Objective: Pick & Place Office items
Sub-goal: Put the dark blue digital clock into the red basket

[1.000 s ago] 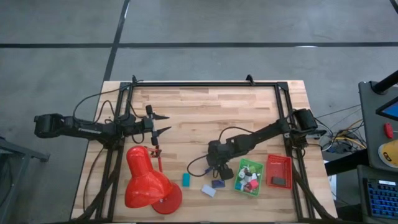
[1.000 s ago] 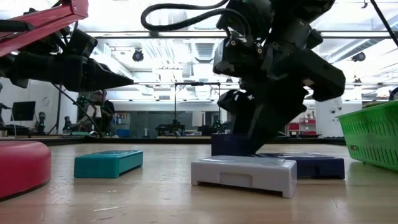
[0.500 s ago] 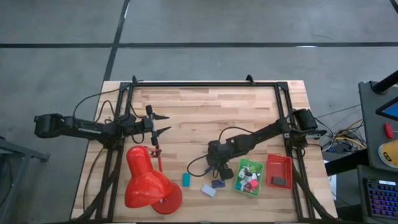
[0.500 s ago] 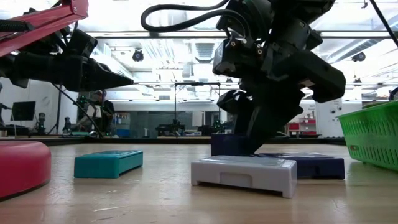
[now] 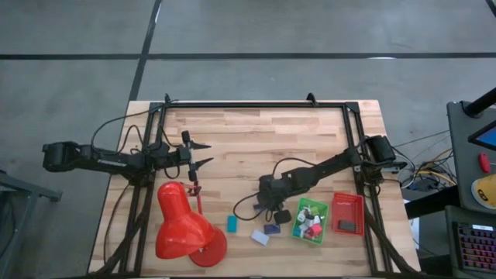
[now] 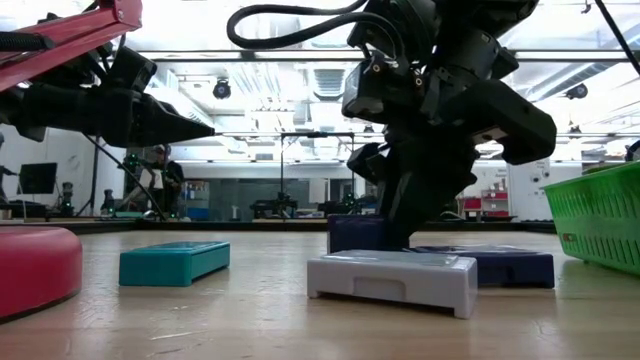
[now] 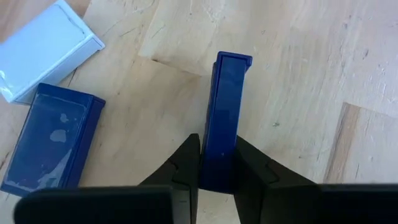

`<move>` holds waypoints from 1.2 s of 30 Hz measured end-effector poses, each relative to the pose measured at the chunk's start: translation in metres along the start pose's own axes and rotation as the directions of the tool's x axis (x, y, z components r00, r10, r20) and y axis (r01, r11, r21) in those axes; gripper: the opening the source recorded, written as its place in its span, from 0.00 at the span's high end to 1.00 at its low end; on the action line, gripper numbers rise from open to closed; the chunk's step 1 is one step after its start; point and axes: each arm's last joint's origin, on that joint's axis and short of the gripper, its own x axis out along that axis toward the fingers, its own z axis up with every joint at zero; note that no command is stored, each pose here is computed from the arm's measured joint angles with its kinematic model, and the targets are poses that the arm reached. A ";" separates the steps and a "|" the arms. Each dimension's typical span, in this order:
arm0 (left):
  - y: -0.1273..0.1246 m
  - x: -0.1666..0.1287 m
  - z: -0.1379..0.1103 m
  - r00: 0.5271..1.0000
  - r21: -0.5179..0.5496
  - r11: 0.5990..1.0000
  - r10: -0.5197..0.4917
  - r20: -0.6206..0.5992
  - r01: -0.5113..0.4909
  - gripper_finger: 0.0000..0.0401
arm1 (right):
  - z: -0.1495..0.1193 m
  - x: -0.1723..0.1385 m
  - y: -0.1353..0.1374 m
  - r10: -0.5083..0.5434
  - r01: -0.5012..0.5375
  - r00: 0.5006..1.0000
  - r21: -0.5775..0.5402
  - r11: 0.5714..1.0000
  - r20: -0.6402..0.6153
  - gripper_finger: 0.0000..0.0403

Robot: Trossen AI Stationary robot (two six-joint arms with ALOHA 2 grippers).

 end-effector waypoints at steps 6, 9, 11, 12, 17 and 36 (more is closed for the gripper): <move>0.000 0.000 0.000 1.000 0.000 1.000 0.000 0.000 0.000 0.46 | 0.005 -0.002 0.000 -0.001 0.000 1.000 0.041 0.999 0.016 0.82; 0.000 0.000 0.000 1.000 0.000 1.000 0.000 0.000 0.000 0.46 | 0.006 -0.009 0.001 -0.002 0.004 1.000 0.074 0.997 -0.016 0.84; 0.000 0.000 0.000 1.000 0.000 1.000 0.000 0.000 0.000 0.46 | 0.008 -0.019 0.000 -0.048 0.053 0.997 0.080 0.995 -0.059 0.85; 0.000 0.000 0.000 1.000 0.000 1.000 0.000 0.000 0.000 0.46 | 0.010 -0.026 0.000 -0.077 0.084 0.994 0.081 0.993 -0.083 0.85; 0.000 0.000 0.000 1.000 0.000 1.000 0.000 0.000 0.000 0.46 | 0.022 -0.079 0.003 -0.176 0.200 0.970 0.147 0.969 -0.165 0.86; 0.000 0.000 -0.001 1.000 0.000 1.000 -0.003 -0.011 0.003 0.46 | -0.032 -0.196 0.054 -0.010 0.251 0.888 0.466 0.848 -0.459 0.84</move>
